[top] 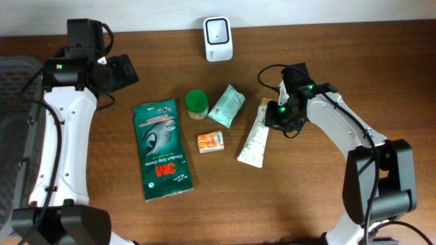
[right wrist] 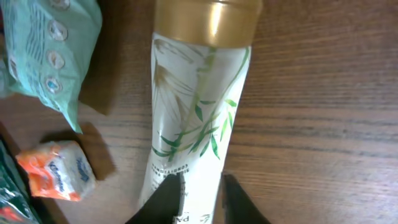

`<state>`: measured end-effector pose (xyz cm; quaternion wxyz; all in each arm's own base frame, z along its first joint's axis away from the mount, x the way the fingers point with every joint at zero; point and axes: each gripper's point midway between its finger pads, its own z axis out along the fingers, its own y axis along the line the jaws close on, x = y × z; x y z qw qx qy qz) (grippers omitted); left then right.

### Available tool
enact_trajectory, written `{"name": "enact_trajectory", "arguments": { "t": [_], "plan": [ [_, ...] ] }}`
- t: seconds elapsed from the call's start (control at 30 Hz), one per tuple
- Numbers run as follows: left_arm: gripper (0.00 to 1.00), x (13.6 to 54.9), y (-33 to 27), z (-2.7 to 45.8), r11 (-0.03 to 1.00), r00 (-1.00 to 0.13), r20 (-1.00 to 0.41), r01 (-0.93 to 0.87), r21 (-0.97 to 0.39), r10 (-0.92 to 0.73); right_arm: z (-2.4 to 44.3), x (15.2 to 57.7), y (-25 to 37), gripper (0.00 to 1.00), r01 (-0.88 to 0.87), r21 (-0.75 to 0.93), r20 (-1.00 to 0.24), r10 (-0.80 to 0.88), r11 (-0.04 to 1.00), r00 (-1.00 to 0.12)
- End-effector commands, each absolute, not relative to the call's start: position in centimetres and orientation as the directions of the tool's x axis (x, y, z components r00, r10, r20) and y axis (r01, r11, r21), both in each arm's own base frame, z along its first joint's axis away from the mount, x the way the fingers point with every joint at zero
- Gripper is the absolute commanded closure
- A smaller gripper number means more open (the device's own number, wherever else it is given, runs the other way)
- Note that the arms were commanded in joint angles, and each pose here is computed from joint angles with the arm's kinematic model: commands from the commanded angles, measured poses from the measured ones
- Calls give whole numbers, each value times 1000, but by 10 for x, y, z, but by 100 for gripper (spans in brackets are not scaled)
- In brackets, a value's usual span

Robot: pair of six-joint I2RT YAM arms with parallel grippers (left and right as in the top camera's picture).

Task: Scan the item barcode
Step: 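Reach the right gripper toward the gold-capped white tube, then grasp the white tube with the right gripper and lift it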

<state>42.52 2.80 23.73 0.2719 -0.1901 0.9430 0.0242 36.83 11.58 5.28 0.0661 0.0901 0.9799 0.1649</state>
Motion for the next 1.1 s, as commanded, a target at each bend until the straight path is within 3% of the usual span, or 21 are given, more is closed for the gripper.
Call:
{"name": "enact_trajectory", "arguments": {
  "t": [0.0, 0.5, 0.77, 1.07],
  "plan": [
    [1, 427, 29, 242, 931, -778, -532, -360, -57, -333, 46, 365, 127, 95, 130, 330, -95, 170, 935, -981],
    [1, 427, 29, 242, 931, -778, -532, -360, -57, -333, 18, 356, 142, 96, 100, 287, -53, 120, 953, -991],
    [1, 427, 29, 242, 931, -778, -532, -360, -57, -333, -20, 340, 137, 96, 167, 246, 74, 154, 955, -985],
    [1, 427, 29, 242, 931, -778, -532, -360, -57, -333, 15, 356, 146, 95, 98, 300, 19, 97, 949, -995]
  ]
}}
